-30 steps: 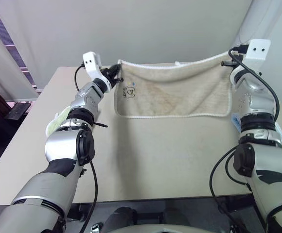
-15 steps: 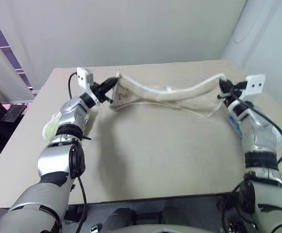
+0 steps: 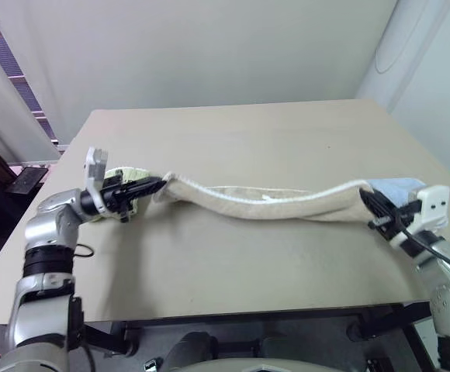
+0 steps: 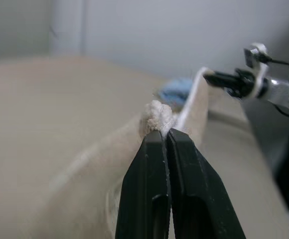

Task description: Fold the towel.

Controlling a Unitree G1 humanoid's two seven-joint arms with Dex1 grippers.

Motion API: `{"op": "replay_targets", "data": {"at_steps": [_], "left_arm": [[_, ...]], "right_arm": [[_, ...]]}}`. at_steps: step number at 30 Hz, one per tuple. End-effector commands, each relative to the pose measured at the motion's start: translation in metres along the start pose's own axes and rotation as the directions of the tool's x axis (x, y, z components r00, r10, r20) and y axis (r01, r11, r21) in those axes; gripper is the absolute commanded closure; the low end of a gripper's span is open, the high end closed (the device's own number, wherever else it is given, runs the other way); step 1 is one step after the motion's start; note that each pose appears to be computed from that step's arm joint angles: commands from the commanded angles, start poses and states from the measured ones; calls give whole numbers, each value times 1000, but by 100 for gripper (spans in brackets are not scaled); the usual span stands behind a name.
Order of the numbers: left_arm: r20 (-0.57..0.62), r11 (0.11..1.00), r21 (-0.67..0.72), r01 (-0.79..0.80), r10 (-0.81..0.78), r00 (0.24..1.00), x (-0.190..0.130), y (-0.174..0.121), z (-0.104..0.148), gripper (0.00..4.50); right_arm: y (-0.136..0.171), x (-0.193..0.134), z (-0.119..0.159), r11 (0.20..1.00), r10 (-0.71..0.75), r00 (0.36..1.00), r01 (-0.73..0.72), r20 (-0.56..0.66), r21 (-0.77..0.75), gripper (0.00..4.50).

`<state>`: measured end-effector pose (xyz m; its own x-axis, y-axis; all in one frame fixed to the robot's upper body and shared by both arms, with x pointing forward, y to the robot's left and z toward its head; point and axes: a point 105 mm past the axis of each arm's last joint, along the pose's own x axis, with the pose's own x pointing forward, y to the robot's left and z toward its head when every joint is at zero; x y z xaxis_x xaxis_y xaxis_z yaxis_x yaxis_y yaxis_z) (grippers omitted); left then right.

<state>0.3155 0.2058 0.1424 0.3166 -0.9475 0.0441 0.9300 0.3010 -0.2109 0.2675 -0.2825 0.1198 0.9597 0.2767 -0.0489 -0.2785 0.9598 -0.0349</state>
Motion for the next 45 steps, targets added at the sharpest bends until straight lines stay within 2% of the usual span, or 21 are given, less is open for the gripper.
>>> {"op": "replay_targets", "data": {"at_steps": [1,12,17,22,28,33,38,45], "left_arm": [[-35,999,21,47,-46,998,-4,-13,6,448],[-237,998,-56,41,-53,970,-40,-33,-39,448],[-286,992,-126,-21,-16,958,-70,-36,-53,448],[-271,985,-162,-58,12,962,-83,-30,-53,448],[-146,983,-135,-123,102,984,-85,-7,-47,448],[-131,977,-101,-190,176,976,-80,15,-55,448],[-97,977,-49,-208,203,974,-57,31,-61,448],[-67,977,-8,-212,211,975,-21,40,-71,448]], "right_arm": [[5,-14,18,999,41,998,-40,47,-15,450],[7,-65,-10,994,77,995,-72,-60,88,450],[26,-81,-17,977,196,973,-184,-118,107,450],[28,-90,-33,973,231,946,-220,-226,72,450],[10,-61,-20,988,154,977,-153,-146,20,450],[2,-37,-24,995,103,988,-104,-115,-6,450],[-4,-15,-28,998,58,994,-60,-92,-19,450],[6,3,-32,997,71,995,-73,-76,-14,450]]}}
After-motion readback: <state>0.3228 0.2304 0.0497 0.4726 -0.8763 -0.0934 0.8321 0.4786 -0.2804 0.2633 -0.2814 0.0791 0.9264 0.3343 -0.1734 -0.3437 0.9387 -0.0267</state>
